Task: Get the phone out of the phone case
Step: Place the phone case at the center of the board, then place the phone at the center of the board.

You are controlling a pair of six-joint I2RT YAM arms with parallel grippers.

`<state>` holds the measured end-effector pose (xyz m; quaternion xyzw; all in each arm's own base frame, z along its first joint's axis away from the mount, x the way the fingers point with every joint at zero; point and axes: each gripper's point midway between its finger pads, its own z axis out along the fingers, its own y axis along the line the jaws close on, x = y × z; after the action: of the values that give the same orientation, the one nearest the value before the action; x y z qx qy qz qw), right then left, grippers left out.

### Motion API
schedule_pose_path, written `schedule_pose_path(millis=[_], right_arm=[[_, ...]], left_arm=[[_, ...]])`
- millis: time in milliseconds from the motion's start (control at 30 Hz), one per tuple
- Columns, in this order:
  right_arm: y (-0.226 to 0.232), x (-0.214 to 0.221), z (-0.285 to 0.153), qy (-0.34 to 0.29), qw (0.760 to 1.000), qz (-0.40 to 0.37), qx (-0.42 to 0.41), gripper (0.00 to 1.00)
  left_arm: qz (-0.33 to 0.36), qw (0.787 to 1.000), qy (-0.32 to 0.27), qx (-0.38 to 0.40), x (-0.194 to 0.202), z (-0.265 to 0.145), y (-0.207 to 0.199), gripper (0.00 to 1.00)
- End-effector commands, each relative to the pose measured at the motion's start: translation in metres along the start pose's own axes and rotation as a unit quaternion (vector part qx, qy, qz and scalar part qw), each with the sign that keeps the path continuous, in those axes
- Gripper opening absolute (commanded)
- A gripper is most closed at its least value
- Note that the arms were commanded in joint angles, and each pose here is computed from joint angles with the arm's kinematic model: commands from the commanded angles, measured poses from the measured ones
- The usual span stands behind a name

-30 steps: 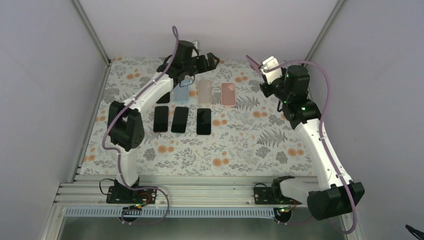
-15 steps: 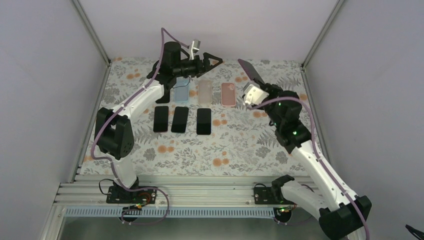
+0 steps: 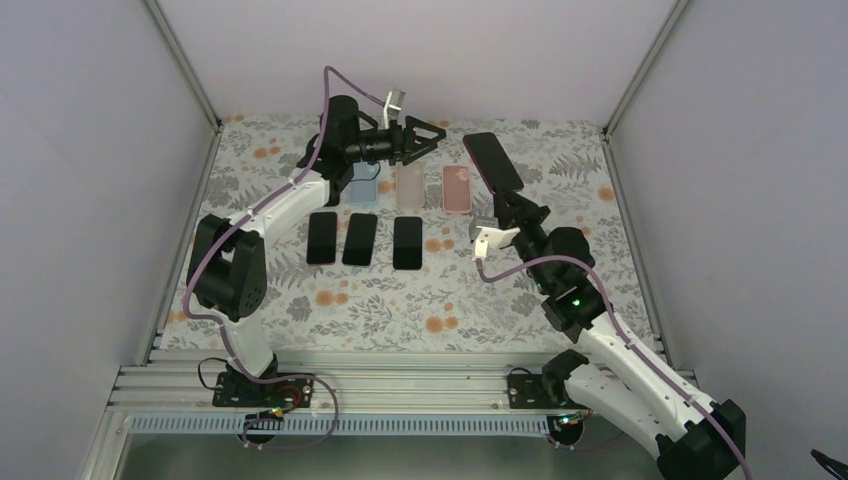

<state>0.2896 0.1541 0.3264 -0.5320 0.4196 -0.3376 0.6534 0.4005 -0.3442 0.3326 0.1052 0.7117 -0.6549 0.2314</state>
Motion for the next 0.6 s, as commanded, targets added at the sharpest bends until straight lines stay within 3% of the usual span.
schedule_pose_path(millis=[0, 367, 567], right_arm=[[-0.047, -0.008, -0.008, -0.001, 0.995, -0.033, 0.095, 0.04], [-0.037, -0.017, -0.01, -0.005, 0.993, -0.068, 0.1, 0.03], [-0.031, -0.02, -0.011, -0.01, 0.992, -0.08, 0.099, 0.03]], left_arm=[[0.033, 0.999, 0.009, 0.041, 0.006, 0.001, -0.036, 0.8], [0.025, 0.997, 0.037, 0.062, 0.024, 0.023, -0.046, 0.7], [0.012, 0.996, 0.044, 0.081, 0.033, 0.028, -0.049, 0.59]])
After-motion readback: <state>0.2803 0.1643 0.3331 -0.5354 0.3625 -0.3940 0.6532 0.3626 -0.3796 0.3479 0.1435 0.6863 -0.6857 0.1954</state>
